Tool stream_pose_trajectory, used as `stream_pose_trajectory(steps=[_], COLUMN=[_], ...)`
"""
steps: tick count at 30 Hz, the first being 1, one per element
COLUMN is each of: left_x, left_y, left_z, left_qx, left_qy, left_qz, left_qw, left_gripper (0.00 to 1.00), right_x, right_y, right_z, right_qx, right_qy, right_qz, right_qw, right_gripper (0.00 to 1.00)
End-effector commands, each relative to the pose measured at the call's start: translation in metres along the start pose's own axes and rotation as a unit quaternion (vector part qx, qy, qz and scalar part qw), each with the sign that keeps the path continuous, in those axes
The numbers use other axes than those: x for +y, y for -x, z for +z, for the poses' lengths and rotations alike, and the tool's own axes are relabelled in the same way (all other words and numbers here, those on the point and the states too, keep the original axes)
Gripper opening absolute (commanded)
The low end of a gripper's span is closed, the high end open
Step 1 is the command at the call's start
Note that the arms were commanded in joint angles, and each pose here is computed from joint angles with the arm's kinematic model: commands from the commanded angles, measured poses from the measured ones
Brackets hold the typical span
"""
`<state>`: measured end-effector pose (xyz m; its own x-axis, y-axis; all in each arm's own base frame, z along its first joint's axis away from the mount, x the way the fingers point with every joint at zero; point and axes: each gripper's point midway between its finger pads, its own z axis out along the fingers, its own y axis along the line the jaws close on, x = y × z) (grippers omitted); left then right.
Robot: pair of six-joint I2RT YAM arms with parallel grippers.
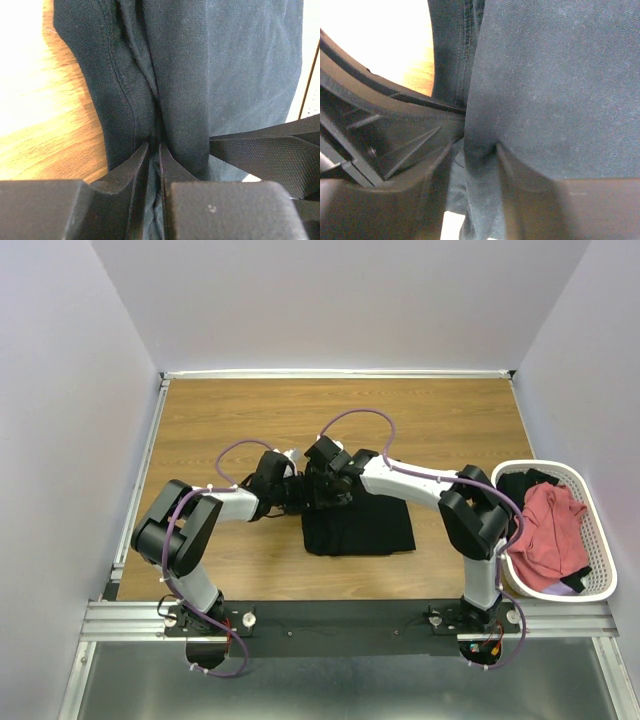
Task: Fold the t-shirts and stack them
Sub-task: Fold the tshirt
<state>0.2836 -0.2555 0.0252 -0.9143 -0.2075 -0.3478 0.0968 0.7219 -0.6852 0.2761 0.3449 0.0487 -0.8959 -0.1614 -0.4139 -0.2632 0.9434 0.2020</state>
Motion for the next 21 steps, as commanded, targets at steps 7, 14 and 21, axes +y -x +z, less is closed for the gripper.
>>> stream_pose_trajectory(steps=[7,14,21], left_x=[0.001,-0.013,-0.034], left_y=[-0.008,0.003,0.018], left_z=[0.001,-0.009,-0.019], left_qx=[0.009,-0.019,-0.045], left_qy=[-0.013,-0.047,-0.079], left_qz=[-0.006,-0.008,0.010], left_qw=[1.000,0.999,0.996], left_gripper=[0.21,0.21,0.21], right_x=[-0.012,-0.017,-0.017], right_y=[-0.006,0.012,0.022], right_z=[0.013,-0.014,-0.034], right_qx=[0.006,-0.026,-0.042], right_qy=[-0.047,-0.062,-0.067], right_qz=[-0.011,-0.016,-0.022], right_qw=[0.999,0.998,0.997], right_gripper=[0.14,0.01,0.01])
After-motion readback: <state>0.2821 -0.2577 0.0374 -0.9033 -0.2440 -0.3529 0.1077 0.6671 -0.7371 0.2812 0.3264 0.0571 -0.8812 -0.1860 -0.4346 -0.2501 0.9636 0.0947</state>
